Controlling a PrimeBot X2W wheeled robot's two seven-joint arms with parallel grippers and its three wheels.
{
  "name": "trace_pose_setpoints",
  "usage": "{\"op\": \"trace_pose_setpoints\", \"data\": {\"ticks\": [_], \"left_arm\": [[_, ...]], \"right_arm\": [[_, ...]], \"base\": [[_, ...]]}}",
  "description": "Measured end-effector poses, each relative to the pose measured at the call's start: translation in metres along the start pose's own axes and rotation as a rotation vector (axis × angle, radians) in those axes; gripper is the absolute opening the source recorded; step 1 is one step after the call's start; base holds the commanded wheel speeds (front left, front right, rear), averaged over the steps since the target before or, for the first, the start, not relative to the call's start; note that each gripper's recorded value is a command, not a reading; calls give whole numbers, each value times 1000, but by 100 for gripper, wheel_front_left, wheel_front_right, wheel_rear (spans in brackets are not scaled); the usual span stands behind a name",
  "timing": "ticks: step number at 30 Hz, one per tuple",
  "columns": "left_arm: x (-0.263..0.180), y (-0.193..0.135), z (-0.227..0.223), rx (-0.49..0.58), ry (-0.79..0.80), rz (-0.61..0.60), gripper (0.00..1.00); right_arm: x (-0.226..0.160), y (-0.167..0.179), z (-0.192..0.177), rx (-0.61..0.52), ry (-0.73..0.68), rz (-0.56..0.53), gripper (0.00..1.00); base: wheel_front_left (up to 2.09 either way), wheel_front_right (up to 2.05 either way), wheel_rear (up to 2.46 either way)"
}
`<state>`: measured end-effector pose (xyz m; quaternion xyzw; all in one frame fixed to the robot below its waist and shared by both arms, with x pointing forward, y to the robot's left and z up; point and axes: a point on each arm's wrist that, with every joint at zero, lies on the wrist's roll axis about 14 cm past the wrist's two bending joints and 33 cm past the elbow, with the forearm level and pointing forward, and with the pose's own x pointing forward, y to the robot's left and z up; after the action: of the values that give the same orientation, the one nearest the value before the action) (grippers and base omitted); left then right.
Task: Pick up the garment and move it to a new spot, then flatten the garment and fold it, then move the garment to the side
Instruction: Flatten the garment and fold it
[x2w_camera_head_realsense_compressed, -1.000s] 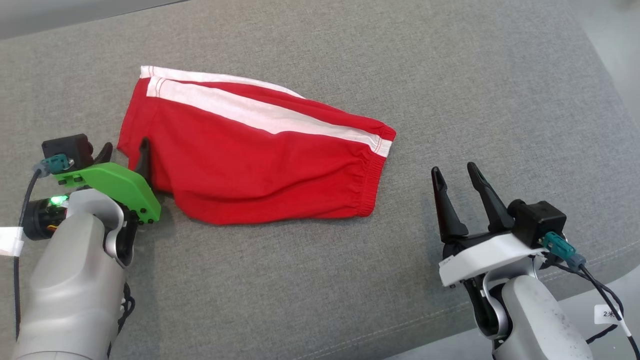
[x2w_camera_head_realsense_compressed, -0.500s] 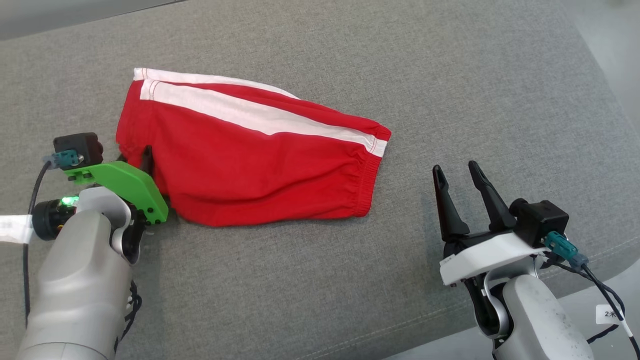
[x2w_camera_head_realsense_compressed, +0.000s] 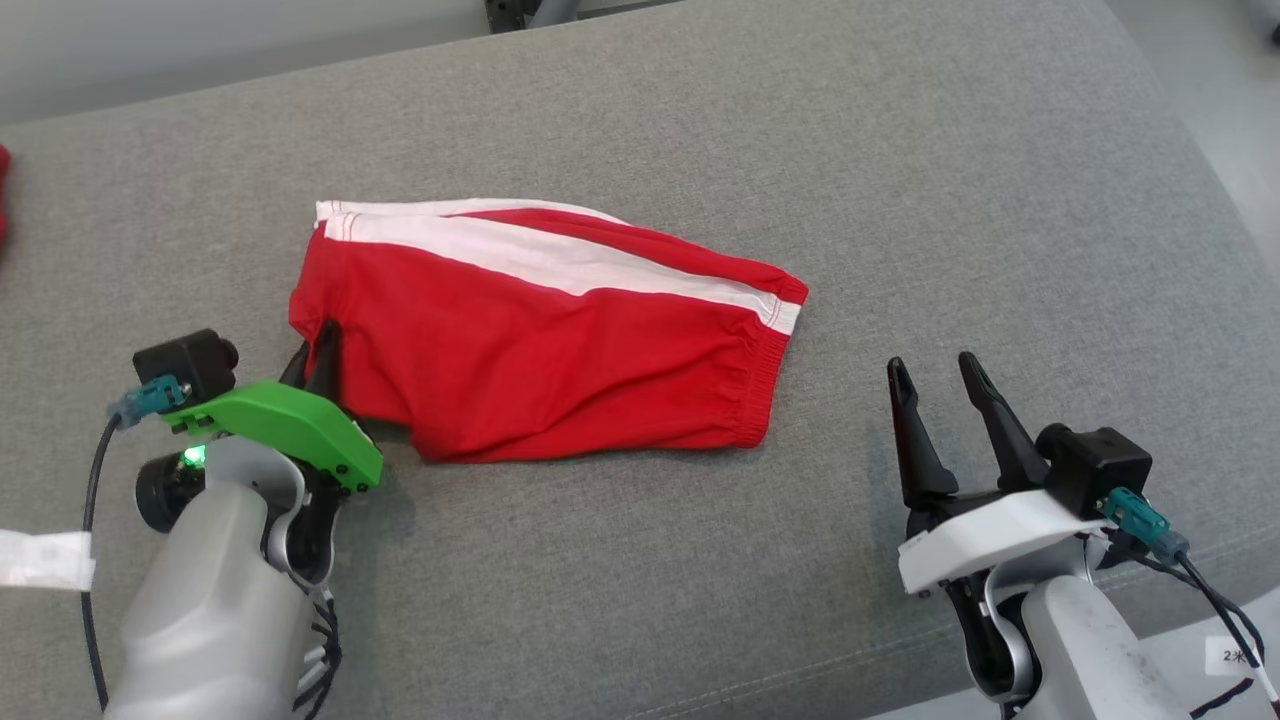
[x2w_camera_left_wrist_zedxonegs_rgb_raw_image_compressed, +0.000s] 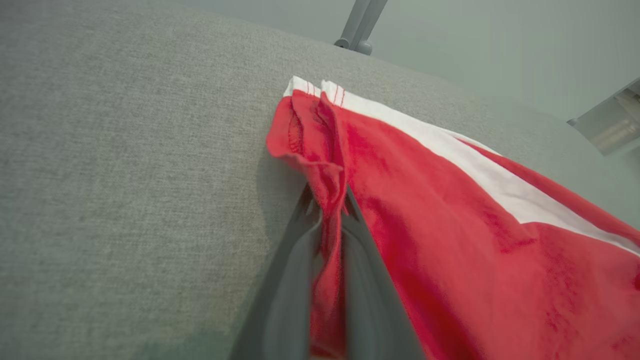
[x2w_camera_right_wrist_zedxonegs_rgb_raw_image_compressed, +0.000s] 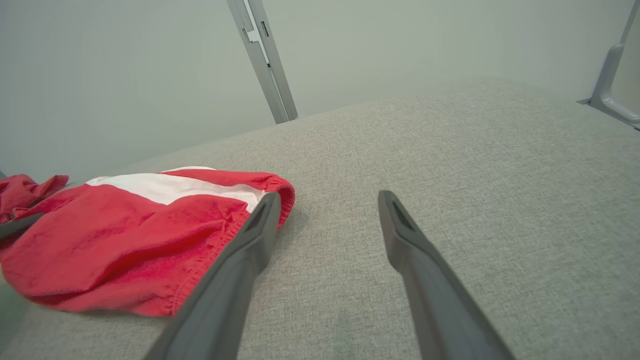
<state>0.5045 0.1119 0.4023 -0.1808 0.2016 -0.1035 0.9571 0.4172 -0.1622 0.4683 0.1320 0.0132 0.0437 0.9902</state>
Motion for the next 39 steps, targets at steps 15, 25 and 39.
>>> {"op": "trace_pose_setpoints", "data": {"ticks": [15,25,39], "left_arm": [[-87,29,-22,-210,-106,129,0],[-114,31,-31,-266,-149,189,29],[-141,25,20,4,-328,136,100]], "right_arm": [[-13,23,-5,-1,18,57,100],[-19,32,-3,-4,19,81,100],[-27,46,-11,2,57,118,100]], "base": [[0,0,0],[0,0,0],[0,0,0]]}}
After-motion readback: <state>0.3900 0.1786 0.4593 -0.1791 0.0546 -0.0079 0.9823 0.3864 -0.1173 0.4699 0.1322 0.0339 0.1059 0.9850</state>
